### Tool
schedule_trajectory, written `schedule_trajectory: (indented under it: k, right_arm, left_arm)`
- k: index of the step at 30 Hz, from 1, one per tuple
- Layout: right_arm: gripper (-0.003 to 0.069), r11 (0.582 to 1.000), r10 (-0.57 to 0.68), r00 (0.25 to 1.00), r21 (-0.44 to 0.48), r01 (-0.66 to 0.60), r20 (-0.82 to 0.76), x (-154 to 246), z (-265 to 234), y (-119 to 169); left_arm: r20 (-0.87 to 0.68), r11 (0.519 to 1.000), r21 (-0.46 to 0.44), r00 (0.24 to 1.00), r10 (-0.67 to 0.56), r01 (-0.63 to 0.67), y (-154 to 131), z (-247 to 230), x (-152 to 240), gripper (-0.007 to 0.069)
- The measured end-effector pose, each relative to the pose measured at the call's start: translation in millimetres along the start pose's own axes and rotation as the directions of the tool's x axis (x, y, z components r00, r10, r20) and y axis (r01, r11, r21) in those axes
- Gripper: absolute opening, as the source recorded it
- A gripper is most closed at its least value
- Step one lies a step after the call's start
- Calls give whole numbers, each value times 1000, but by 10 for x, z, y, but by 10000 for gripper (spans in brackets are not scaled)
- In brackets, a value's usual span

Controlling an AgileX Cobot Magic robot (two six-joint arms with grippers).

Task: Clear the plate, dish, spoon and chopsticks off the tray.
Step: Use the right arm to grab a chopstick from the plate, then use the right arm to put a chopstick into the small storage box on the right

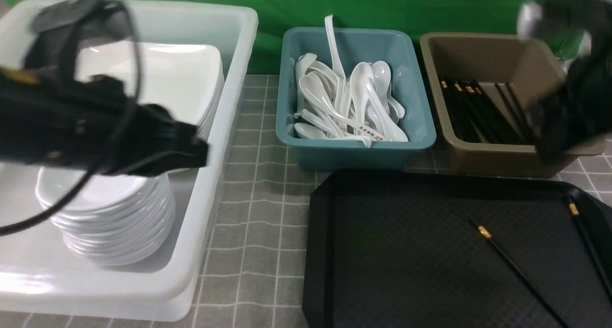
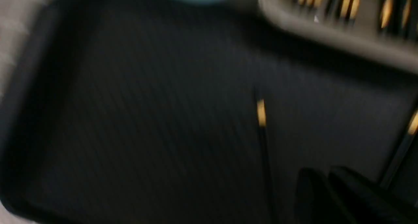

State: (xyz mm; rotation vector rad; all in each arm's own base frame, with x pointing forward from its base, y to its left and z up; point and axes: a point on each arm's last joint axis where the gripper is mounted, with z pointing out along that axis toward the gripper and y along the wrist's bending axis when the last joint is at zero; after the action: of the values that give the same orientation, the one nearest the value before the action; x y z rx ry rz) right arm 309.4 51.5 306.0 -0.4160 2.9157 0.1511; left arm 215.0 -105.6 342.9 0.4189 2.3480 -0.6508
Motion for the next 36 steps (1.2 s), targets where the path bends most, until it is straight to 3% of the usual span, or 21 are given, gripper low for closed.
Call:
schedule_trajectory:
  k: [4,7,12,15,18,20,25,30,34,36]
  right_arm:
    - [350,1000,24,996,11,-23,-84,374,684,-43]
    - [401,999,4,996,33,-1,-86,531,947,-33]
    - [419,998,-12,994,57,19,-108,653,1334,-67]
    - [369,997,-26,991,63,34,-129,643,1424,-88]
    - [158,997,-41,991,65,50,-131,629,1435,-84]
    - [76,996,-59,990,66,67,-126,622,1417,-56]
    - [69,992,-102,988,56,109,-119,653,1250,76]
    - [69,987,-145,984,88,136,107,481,532,203]
    - [69,984,-149,880,159,85,452,123,-70,122]
    - [69,980,-153,780,197,39,607,-102,-290,31]
  left_arm:
    - [-117,990,68,984,131,-124,-456,373,-12,6]
    - [-174,986,90,973,153,-139,-599,561,54,6]
    - [-241,984,88,955,172,-155,-646,811,137,6]
    - [-245,984,80,954,175,-160,-632,843,139,6]
    - [-242,982,72,952,187,-175,-623,837,136,6]
    - [-242,981,67,951,193,-182,-618,838,135,6]
    - [-236,979,64,950,202,-192,-614,840,130,6]
    - [-67,969,47,967,246,-243,-627,864,-23,6]
    - [140,944,6,935,325,-329,-646,858,-211,6]
    - [233,927,-30,900,369,-373,-654,842,-299,6]
